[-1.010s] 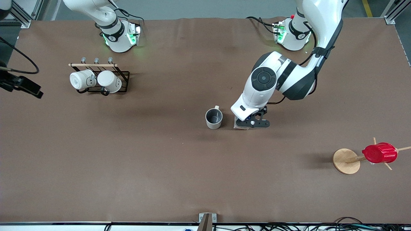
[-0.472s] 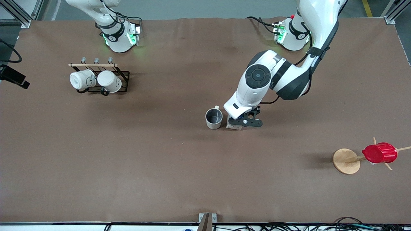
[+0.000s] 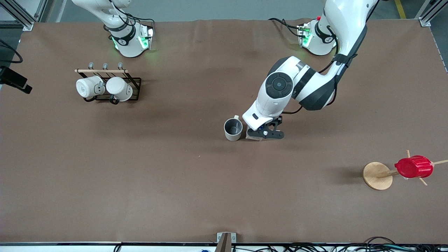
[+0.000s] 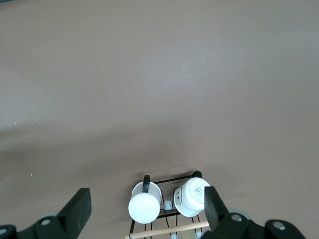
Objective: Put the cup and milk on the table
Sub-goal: 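Lower the milk carton beside the mug with the left gripper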
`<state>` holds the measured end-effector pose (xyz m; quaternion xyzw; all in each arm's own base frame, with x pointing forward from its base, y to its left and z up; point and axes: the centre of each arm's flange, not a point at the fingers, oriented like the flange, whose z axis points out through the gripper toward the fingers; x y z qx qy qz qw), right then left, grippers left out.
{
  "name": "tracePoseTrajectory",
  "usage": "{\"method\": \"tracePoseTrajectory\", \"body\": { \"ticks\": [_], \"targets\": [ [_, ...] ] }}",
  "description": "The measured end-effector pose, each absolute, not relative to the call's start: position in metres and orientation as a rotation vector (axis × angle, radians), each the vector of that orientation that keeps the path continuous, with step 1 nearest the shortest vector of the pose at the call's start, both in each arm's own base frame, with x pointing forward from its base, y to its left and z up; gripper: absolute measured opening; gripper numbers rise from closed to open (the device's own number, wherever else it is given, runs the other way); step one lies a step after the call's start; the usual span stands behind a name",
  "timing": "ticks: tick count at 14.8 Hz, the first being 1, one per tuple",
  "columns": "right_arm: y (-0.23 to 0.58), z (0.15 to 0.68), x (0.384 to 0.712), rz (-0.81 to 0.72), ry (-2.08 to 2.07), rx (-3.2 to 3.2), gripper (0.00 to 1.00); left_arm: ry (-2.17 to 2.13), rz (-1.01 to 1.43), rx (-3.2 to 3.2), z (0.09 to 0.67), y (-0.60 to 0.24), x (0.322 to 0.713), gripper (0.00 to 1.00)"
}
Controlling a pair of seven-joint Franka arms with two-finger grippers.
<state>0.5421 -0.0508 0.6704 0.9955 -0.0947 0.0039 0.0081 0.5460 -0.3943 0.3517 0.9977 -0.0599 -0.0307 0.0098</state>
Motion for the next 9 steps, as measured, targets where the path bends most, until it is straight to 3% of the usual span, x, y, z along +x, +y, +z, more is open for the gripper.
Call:
{"method": "tracePoseTrajectory", "body": {
  "ticks": [9],
  "targets": [
    [-0.057, 0.672, 0.539, 0.003, -0.299, 3.112, 1.00, -0.217, -0.106, 3.110, 0.348, -0.406, 0.539, 0.40]
  ]
}}
